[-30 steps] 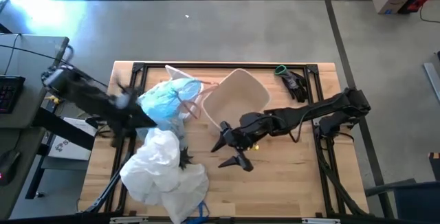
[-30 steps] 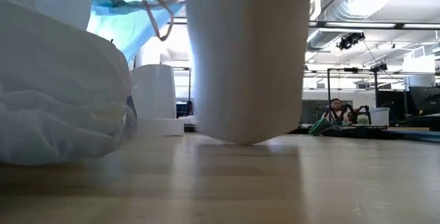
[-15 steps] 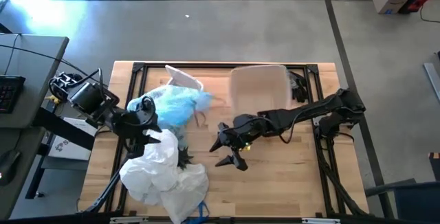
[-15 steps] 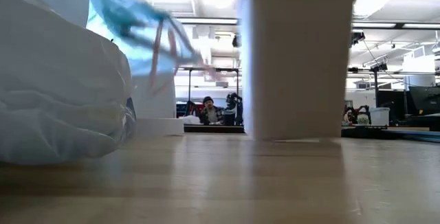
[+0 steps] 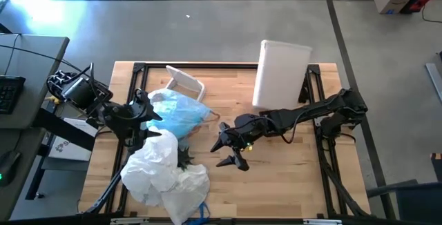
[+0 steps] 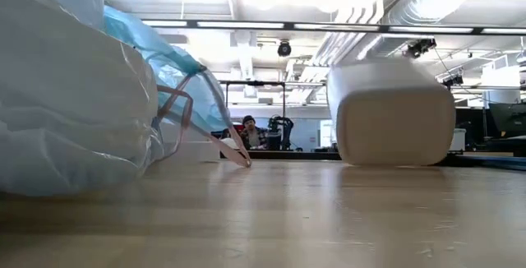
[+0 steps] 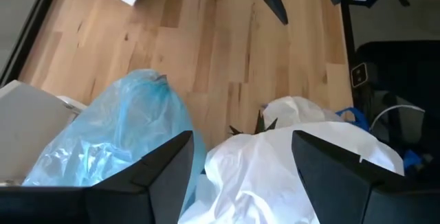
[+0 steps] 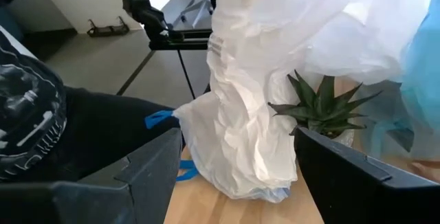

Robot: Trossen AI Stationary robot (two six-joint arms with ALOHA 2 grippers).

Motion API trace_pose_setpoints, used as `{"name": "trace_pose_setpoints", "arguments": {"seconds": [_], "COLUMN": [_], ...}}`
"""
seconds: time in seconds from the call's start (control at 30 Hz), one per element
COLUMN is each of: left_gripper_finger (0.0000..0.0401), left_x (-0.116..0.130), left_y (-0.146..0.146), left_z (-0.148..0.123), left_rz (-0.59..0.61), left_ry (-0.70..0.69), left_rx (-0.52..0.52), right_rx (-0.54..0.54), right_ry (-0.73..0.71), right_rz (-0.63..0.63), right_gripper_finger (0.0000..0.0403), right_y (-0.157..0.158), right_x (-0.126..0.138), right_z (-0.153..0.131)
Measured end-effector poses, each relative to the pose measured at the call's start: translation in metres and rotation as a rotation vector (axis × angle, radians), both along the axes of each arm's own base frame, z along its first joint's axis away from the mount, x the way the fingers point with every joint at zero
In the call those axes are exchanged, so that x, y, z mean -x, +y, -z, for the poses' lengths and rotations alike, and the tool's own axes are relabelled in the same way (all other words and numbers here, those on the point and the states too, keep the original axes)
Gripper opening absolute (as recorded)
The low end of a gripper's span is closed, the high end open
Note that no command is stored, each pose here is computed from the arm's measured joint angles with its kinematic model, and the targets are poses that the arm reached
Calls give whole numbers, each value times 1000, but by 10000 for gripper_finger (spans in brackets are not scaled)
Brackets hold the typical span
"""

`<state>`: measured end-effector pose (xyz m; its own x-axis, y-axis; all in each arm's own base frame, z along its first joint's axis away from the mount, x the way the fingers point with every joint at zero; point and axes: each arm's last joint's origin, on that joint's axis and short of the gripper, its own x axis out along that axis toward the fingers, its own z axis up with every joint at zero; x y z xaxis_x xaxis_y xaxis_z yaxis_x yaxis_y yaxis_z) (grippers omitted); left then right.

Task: Place trash/remove bag and relplace
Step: Adjust the trash bin

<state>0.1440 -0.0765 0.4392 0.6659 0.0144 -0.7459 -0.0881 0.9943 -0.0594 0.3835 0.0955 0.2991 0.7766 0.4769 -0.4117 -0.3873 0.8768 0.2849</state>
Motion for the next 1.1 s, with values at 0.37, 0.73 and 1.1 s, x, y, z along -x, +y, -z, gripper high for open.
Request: {"name": "trace_pose_setpoints", "arguments": {"seconds": [0.37, 0.73, 1.1], "left_gripper_finger": [232, 232, 232], "left_x": [0, 0, -8], "left_y": [0, 0, -5], "left_z": [0, 0, 3], "left_rz": [8, 8, 41], "left_ry": [0, 1, 17], "left_rx": [-8, -5, -10], "right_rx": [2, 0, 112], "right_ry": [3, 7, 50], "right_rz": [3, 5, 214], "right_gripper_finger": [270, 270, 270], "right_y": [0, 0, -7], "right_x": [0, 0, 1], "right_z": [0, 0, 6]}}
